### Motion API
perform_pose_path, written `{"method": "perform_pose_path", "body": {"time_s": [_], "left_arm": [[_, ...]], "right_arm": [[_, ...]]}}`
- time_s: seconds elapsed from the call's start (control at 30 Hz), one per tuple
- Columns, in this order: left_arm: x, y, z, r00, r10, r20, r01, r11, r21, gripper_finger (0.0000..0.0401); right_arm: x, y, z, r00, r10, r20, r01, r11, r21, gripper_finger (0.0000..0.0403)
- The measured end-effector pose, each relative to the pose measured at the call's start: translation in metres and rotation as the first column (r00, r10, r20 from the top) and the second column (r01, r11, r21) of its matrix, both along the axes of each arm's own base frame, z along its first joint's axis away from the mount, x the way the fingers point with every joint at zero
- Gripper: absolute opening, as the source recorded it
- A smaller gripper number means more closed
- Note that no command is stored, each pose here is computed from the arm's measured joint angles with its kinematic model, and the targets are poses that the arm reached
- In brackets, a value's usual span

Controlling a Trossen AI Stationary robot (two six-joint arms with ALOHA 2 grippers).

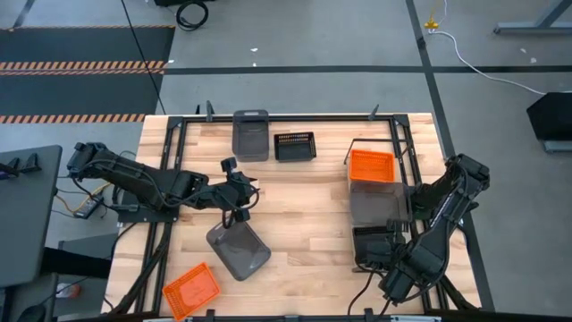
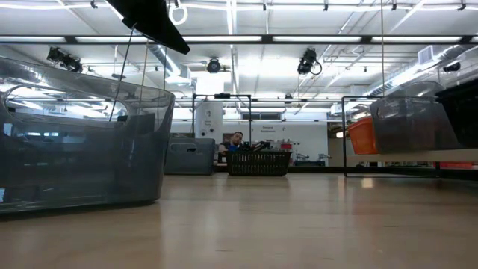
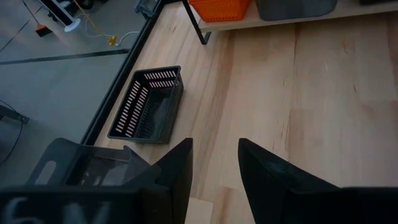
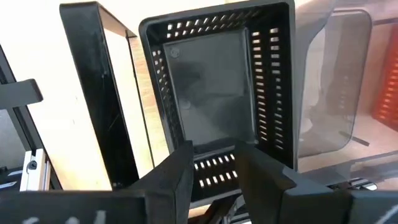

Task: Stack baskets on shelf by color
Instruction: Stack the top black transparent bin on top of the black transparent bin on the shelf

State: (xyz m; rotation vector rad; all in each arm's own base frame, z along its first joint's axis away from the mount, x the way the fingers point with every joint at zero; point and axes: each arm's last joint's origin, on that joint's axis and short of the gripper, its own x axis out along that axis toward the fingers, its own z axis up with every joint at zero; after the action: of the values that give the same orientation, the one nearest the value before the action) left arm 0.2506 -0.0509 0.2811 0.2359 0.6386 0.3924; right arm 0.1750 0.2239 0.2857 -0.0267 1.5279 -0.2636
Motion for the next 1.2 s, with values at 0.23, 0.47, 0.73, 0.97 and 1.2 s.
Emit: {"method": "perform_pose_path", "body": {"time_s": [0.23,0.47,0.73,0.97,1.2], "left_arm": [[0.000,0.000,0.000,1.000,0.000,0.000,0.000,1.000,0.000,0.0135],[0.000,0.000,0.000,1.000,0.000,0.000,0.000,1.000,0.000,0.0135],[0.000,0.000,0.000,1.000,0.010,0.008,-0.010,1.000,-0.014,0.0135],[0.000,0.000,0.000,1.000,0.015,0.011,-0.015,1.000,-0.020,0.0135],[0.000,0.000,0.000,0.999,0.029,0.022,-0.028,0.999,-0.039,0.0135]], "right_arm": [[0.003,-0.002,0.000,1.000,0.000,0.006,0.000,1.000,-0.007,0.0125],[0.014,-0.010,0.000,0.998,-0.052,0.020,0.052,0.999,-0.003,0.0124],[0.030,-0.021,0.006,0.994,-0.103,0.036,0.102,0.994,0.024,0.0124],[0.057,-0.029,0.025,0.962,-0.025,0.271,0.025,1.000,0.001,0.0124],[0.099,-0.057,0.032,0.874,0.089,0.478,-0.013,0.987,-0.159,0.0124]]}}
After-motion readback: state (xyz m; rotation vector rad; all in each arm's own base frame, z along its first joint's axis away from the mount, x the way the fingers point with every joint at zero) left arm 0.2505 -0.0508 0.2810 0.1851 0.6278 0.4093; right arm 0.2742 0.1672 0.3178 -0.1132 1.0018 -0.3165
